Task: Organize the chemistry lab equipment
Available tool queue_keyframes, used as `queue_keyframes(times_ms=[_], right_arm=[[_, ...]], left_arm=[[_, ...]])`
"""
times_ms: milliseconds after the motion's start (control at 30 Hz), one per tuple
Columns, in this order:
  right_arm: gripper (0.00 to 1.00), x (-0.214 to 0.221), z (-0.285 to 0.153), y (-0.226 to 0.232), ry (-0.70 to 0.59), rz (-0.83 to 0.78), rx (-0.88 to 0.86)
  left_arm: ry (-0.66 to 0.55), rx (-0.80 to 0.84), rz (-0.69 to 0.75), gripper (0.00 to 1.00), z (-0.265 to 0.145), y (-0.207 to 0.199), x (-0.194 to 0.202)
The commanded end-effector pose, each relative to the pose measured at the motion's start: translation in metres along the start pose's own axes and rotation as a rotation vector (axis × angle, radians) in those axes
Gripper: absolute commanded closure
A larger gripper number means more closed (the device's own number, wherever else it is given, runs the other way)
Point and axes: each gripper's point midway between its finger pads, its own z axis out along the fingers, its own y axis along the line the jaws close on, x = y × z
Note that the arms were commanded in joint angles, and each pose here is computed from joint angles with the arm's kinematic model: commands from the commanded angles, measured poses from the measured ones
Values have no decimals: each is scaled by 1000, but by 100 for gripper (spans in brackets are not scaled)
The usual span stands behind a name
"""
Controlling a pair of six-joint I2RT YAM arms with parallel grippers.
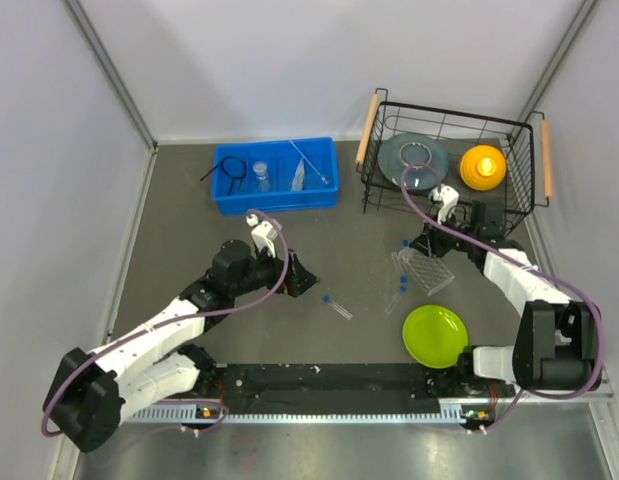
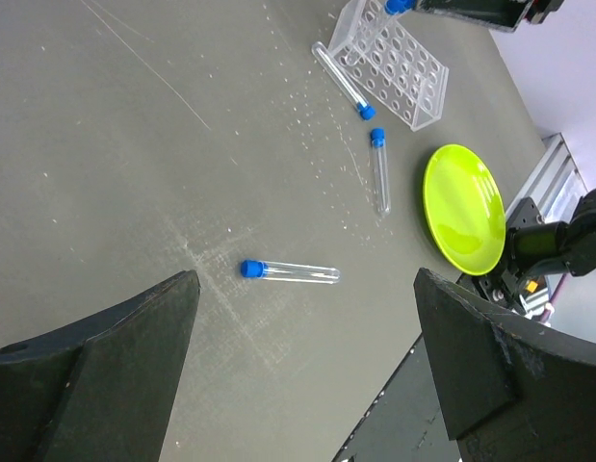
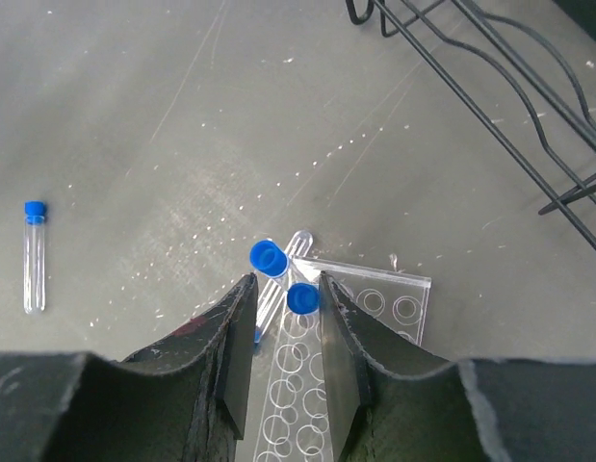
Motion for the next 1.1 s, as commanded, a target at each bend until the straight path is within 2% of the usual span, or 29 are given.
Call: queue_keyframes(times_ms=[0, 233, 400, 500, 533, 567, 600, 667, 733, 900, 1067], right_arm=[[67, -35, -10, 10, -82, -116, -22], [63, -46, -23, 17, -124, -150, -39], [54, -50, -32, 31, -138, -201, -94], [53, -51, -35, 33, -143, -215, -96], [53, -51, -35, 33, -143, -216, -95], [53, -52, -36, 33, -147, -219, -94], [53, -52, -37, 33, -147, -220, -93], [53, -53, -37, 34, -148, -222, -94], [53, -54, -38, 34, -151, -225, -93], [53, -53, -38, 35, -152, -225, -99], [53, -54, -39, 35, -154, -229, -97]], left_arm=[[7, 62, 28, 1, 4, -13, -8], [126, 91, 9, 1, 16, -16, 9], [256, -13, 48, 2, 28, -7, 29], [363, -142, -15, 2, 35, 4, 45], [356, -265, -99, 1, 44, 17, 41], [430, -368, -164, 1, 35, 27, 57], [440, -391, -195, 1, 40, 23, 54], [481, -572, -301, 1, 36, 37, 71], [457, -646, -359, 1, 43, 28, 71], [484, -727, -467, 1, 55, -1, 80], [504, -826, -529, 8, 61, -3, 97]])
